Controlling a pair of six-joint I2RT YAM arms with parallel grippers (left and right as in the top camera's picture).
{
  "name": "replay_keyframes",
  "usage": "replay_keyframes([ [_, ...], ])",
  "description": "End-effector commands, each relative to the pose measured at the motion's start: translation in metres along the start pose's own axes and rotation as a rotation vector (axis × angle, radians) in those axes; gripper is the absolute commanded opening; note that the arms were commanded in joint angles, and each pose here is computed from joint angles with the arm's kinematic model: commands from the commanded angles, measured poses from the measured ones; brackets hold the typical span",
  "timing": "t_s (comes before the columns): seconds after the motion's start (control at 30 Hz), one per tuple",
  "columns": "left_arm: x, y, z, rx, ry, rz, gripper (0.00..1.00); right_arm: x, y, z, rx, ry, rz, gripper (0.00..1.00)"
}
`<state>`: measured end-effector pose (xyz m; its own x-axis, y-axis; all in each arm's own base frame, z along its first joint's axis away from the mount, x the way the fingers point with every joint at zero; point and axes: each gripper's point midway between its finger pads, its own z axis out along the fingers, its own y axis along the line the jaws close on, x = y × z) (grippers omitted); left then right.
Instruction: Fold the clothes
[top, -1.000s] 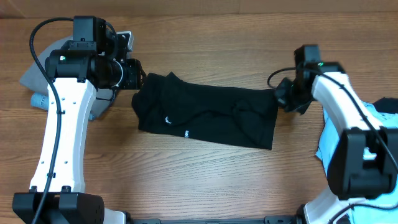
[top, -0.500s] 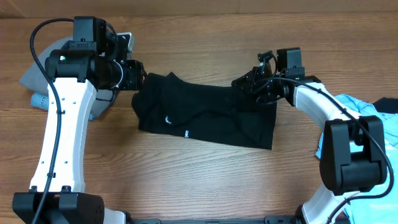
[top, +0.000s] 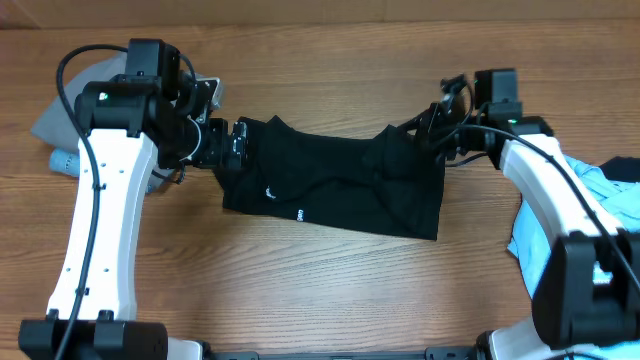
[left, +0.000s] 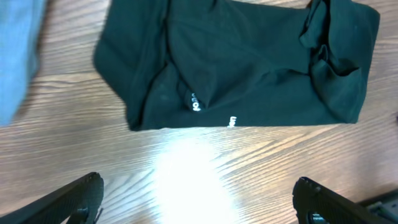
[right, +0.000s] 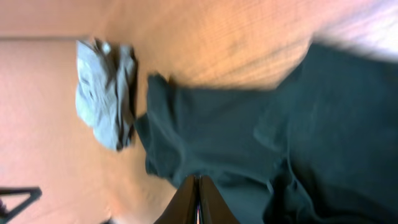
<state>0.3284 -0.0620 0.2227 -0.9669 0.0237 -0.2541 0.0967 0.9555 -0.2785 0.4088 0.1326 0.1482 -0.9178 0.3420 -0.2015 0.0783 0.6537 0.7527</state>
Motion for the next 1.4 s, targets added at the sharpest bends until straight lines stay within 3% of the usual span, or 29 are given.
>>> replay_keyframes([
  [0.0,0.007,-0.004,-0.043,-0.06,-0.122,0.043,1.0,-0.029,0.038,-0.049,0.055,-0.19,-0.135,0.09],
  [0.17,0.023,-0.011,-0.09,-0.09,-0.271,0.033,1.0,-0.021,0.041,-0.058,0.062,-0.182,-0.125,0.19],
  [0.47,0.063,-0.019,-0.136,-0.104,-0.386,0.046,1.0,-0.011,-0.01,-0.063,0.312,-0.169,-0.076,0.43],
  [1.37,0.067,-0.007,-0.104,-0.131,-0.207,0.003,1.0,-0.004,-0.021,-0.065,0.366,-0.146,-0.052,0.46],
])
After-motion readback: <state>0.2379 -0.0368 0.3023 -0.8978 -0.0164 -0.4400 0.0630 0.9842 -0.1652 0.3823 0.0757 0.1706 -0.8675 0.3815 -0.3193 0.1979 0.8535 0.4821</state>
